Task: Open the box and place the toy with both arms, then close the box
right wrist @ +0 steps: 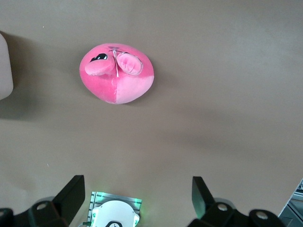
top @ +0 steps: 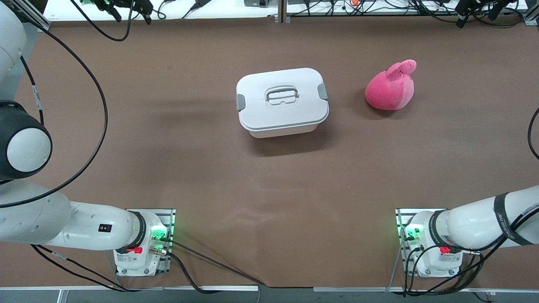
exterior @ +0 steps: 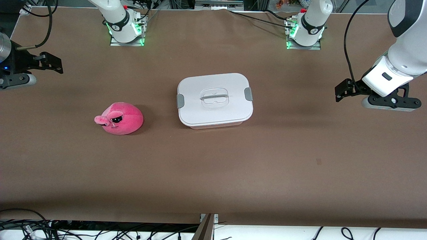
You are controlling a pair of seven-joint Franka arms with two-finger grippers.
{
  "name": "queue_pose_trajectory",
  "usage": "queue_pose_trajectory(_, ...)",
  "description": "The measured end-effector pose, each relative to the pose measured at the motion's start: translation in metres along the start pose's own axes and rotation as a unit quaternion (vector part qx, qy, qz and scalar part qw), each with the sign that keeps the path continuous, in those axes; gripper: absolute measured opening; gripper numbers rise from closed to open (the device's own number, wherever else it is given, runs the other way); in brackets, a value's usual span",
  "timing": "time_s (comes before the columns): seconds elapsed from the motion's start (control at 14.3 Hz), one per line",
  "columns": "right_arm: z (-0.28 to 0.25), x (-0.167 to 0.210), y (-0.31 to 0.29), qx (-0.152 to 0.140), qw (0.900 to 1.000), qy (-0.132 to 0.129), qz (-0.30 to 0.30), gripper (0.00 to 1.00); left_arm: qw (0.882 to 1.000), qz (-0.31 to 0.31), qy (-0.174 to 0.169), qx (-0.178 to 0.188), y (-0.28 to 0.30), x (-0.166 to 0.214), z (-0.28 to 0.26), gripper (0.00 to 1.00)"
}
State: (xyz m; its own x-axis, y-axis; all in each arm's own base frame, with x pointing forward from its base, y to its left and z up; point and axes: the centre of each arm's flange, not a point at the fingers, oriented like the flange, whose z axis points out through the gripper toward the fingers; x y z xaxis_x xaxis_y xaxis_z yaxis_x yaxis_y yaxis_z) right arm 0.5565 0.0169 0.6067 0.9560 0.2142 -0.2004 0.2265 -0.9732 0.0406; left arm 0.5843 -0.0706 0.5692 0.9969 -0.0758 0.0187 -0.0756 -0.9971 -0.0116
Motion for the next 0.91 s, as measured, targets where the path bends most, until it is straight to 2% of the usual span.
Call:
queue_pose_trajectory(0.63, 0.0009, 0.0008, -0.0018, 0.005, 1.0, -0.001, 0.01, 1.0, 1.0, 0.0, 0.004, 0.0, 0.0002, 0.0008, -0.0041, 1.0)
queue_pose_trajectory(0.91, 0.0024, 0.0011, 0.0012, 0.006, 1.0, -0.002, 0.016, 1.0, 1.0, 0.007, -0.009, 0.0, 0.0075, -0.003, -0.0086, 1.0)
